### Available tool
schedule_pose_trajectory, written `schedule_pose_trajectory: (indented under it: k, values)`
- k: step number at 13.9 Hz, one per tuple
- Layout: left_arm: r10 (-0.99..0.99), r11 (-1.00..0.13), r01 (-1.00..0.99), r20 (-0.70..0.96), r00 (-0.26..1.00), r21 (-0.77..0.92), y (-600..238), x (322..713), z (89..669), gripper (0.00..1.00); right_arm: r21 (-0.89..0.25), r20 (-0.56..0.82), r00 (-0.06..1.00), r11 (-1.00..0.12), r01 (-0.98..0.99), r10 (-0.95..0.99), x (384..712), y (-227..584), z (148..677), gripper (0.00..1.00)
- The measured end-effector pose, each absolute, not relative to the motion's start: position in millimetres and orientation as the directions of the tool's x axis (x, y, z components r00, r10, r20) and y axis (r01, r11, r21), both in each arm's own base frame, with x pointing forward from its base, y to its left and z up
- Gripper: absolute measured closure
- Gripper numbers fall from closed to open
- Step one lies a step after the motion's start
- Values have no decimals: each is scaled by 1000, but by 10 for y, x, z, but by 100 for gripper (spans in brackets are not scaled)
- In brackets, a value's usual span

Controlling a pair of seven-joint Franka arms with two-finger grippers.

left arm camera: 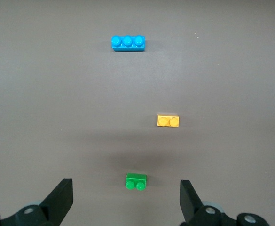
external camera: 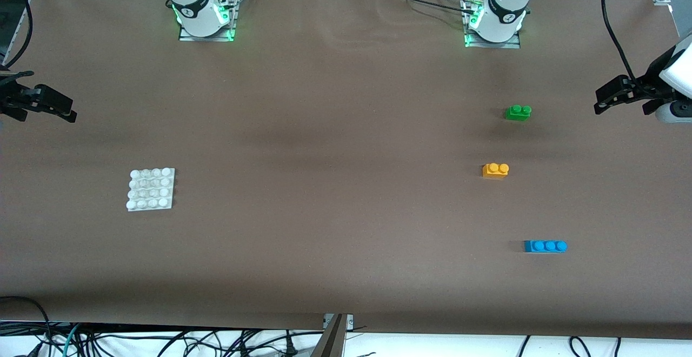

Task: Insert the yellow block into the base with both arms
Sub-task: 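Reach the right gripper down to the white base plate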

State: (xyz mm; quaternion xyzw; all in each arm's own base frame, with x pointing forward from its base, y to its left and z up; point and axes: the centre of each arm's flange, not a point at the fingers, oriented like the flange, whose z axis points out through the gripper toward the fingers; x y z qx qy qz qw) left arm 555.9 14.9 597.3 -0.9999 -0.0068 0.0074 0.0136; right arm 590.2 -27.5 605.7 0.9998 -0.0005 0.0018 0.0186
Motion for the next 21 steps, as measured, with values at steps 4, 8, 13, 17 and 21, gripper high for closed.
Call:
schedule_pose_trajectory:
  k: [4,8,13,17,21]
  values:
    - [6,-1000,6,-14,1000,-27,108,5559,5975,0,41,4,1000,-999,0,1,5902,-271,6058,0]
    - [5,-1000,4,-13,1000,-27,97,5559,5980,0,55,0,1000,-999,-2,-2,5915,-283,6034,0]
    - [5,-1000,4,-12,1000,-27,98,5559,5986,0,63,-38,999,-998,11,8,6253,-227,5418,0]
    - [5,-1000,4,-12,1000,-27,97,5559,5987,0,80,-117,993,-997,18,8,6457,-248,4790,0]
    - [5,-1000,4,-12,1000,-27,97,5559,5988,0,126,-142,990,-992,30,12,6587,-355,4232,0]
